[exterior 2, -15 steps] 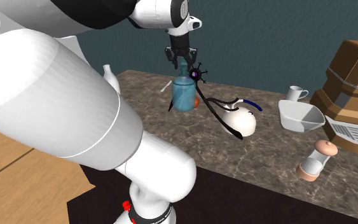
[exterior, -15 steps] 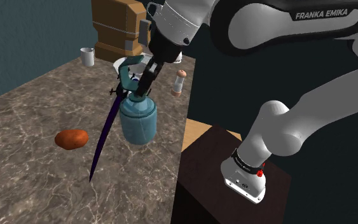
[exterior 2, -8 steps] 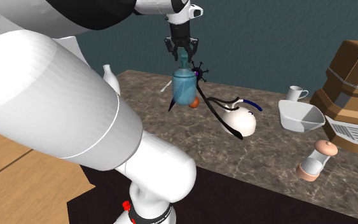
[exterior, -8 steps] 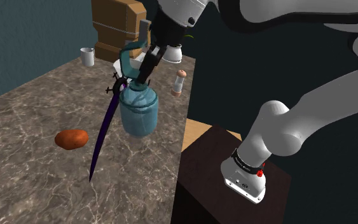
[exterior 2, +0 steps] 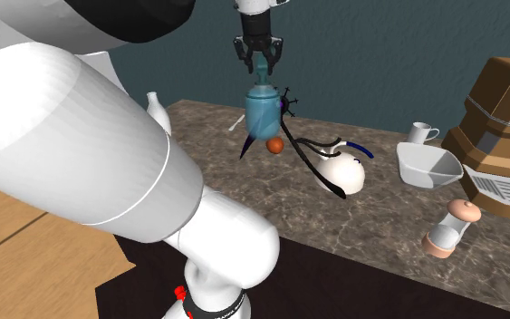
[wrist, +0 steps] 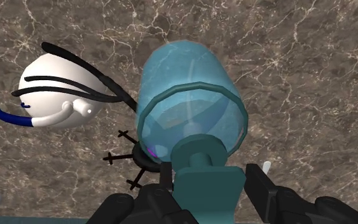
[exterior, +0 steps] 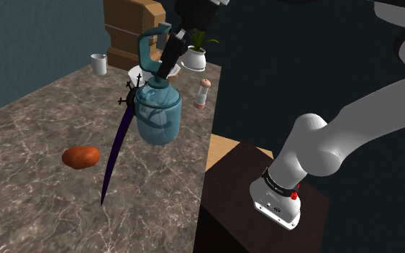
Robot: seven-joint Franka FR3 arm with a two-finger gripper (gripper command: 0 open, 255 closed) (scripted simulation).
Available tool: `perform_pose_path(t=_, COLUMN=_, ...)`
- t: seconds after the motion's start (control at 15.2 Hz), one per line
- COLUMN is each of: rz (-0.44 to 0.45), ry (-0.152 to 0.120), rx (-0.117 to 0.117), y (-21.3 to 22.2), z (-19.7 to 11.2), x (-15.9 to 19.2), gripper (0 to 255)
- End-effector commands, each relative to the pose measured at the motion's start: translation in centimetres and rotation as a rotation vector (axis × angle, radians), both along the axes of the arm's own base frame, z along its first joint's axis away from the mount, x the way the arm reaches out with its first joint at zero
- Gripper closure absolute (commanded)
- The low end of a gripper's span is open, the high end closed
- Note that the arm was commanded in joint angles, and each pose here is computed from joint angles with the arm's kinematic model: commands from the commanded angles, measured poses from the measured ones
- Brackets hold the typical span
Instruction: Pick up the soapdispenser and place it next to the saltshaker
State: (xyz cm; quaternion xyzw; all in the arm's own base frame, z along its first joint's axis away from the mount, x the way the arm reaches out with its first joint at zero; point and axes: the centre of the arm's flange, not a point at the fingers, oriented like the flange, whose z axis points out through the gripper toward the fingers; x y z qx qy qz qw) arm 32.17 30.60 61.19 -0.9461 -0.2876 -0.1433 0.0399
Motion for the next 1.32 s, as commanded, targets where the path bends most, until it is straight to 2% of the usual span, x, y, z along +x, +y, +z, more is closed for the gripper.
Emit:
perform_pose_path(t=0.0, rz=0.0, ry=-0.001, rx=0.0, y=0.0, z=1.1, x=0.1, gripper=255)
perform_pose_path(t=1.25, rz=0.0, ry=-0.001, rx=0.0, y=0.0, z=11.1, x=0.1, gripper=255)
